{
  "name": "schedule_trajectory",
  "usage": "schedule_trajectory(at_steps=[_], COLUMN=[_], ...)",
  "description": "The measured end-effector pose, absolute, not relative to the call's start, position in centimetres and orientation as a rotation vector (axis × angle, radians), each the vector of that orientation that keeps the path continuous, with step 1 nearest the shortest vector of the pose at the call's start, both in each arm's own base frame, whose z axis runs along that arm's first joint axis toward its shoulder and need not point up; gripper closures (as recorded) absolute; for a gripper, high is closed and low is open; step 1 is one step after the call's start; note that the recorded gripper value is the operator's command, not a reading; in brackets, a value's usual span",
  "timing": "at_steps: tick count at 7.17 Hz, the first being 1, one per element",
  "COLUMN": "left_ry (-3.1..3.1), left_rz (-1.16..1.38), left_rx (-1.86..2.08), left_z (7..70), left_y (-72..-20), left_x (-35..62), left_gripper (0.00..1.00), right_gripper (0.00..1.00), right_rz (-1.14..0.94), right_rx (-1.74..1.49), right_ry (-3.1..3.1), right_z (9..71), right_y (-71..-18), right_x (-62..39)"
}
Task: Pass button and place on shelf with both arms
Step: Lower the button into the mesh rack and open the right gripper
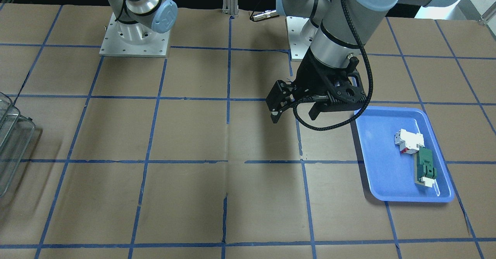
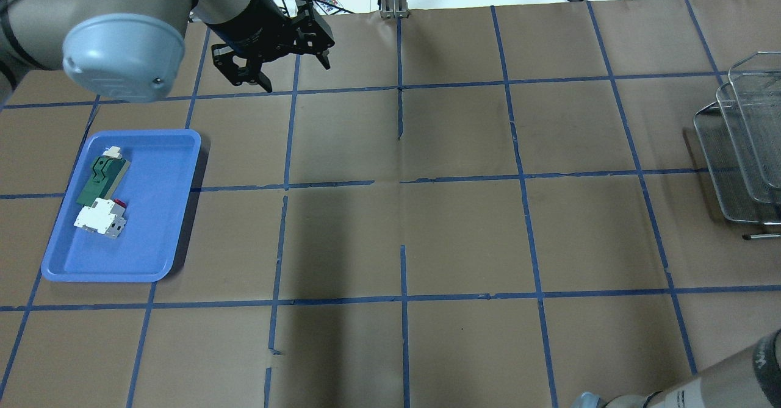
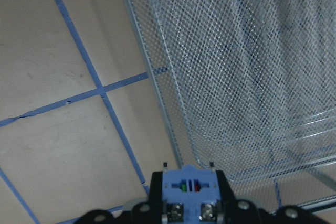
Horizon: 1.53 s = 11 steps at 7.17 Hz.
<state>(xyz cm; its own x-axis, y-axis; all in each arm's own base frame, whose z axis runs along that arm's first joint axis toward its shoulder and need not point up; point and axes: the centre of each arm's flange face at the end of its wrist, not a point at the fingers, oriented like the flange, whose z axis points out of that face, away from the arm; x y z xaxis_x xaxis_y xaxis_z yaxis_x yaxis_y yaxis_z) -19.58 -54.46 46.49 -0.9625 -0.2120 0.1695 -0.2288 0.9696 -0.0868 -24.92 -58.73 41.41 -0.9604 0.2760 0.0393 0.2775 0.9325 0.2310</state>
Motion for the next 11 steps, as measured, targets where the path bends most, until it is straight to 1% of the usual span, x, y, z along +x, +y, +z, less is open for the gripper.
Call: schedule_trajectory(at_steps=[1,2,3,4,5,7,9,11], left_ry=[-3.019,-3.043,-3.052,-3.061,-3.078,-3.109,-3.115,-3.115], left_rz=[0.123,0.119,0.129,0.138,0.149,0.158,0.157,0.158], left_rx=[0.312,0.299,0.286,0.255,0.227,0.216,0.214,0.214], left_z=[46.9,47.4,47.8,48.1,48.4,48.4,48.4,48.4], left_y=[-53.6,-53.2,-52.9,-52.7,-52.4,-52.0,-51.8,-51.8], left_x=[-18.8,-18.3,-18.0,-17.7,-17.3,-16.5,-16.4,-16.4], left_gripper=[0.00,0.00,0.00,0.00,0.00,0.00,0.00,0.00], right_gripper=[1.00,0.96,0.82,0.33,0.00,0.00,0.00,0.00], right_rz=[-0.386,-0.399,-0.406,-0.396,-0.388,-0.403,-0.414,-0.382], right_rx=[-0.379,-0.355,-0.350,-0.348,-0.343,-0.283,-0.248,-0.214], right_ry=[-3.074,-3.075,-3.080,-3.079,-3.076,-3.088,-3.094,-3.098], right_z=[40.2,39.0,37.9,36.8,35.8,34.7,36.0,43.0], right_y=[-59.3,-59.7,-60.0,-60.5,-61.0,-61.2,-60.7,-57.8], right_x=[-26.4,-27.5,-28.2,-28.7,-29.1,-29.3,-28.7,-24.7])
